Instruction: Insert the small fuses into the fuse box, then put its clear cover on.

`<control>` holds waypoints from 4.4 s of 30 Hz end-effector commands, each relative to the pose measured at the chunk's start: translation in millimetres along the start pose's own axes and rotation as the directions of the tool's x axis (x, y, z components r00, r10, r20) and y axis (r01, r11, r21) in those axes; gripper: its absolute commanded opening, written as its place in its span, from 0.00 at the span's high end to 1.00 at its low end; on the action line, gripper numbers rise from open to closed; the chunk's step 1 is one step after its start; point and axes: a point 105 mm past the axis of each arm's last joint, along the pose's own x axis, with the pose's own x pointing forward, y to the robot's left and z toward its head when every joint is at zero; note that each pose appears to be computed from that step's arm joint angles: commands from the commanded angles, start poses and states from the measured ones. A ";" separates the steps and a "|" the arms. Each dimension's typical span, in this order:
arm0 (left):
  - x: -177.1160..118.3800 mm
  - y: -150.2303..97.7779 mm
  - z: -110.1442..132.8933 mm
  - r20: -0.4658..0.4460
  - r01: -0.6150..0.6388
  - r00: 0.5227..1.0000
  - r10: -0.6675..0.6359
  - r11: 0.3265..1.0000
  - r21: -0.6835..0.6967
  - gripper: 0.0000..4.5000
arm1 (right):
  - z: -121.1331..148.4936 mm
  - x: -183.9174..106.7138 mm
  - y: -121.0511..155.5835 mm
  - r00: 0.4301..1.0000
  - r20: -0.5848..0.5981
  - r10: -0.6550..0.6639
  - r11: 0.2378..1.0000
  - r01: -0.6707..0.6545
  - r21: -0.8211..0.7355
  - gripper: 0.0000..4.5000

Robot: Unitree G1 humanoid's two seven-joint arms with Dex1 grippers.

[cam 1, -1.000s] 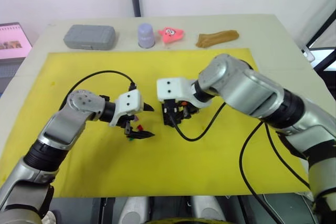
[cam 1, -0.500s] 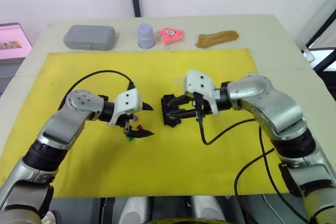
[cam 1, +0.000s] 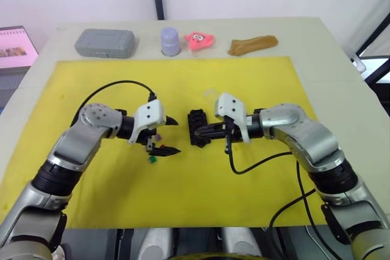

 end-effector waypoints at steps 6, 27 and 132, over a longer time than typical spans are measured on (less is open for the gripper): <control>-5.3 5.4 11.3 0.019 -0.030 0.999 0.029 0.999 0.039 0.00 | -38.8 15.0 4.3 0.993 -0.117 0.013 1.000 -0.015 -0.015 0.99; -39.9 11.2 26.0 0.084 -0.058 0.994 0.062 0.997 -0.050 0.00 | 51.4 -46.9 -3.7 0.995 0.089 -0.045 0.994 0.054 -0.098 0.99; -41.5 -4.1 -89.1 0.148 0.167 0.986 -0.077 0.492 -0.854 0.98 | 71.5 -43.1 26.5 0.997 -0.030 0.069 0.936 -0.075 -0.343 0.00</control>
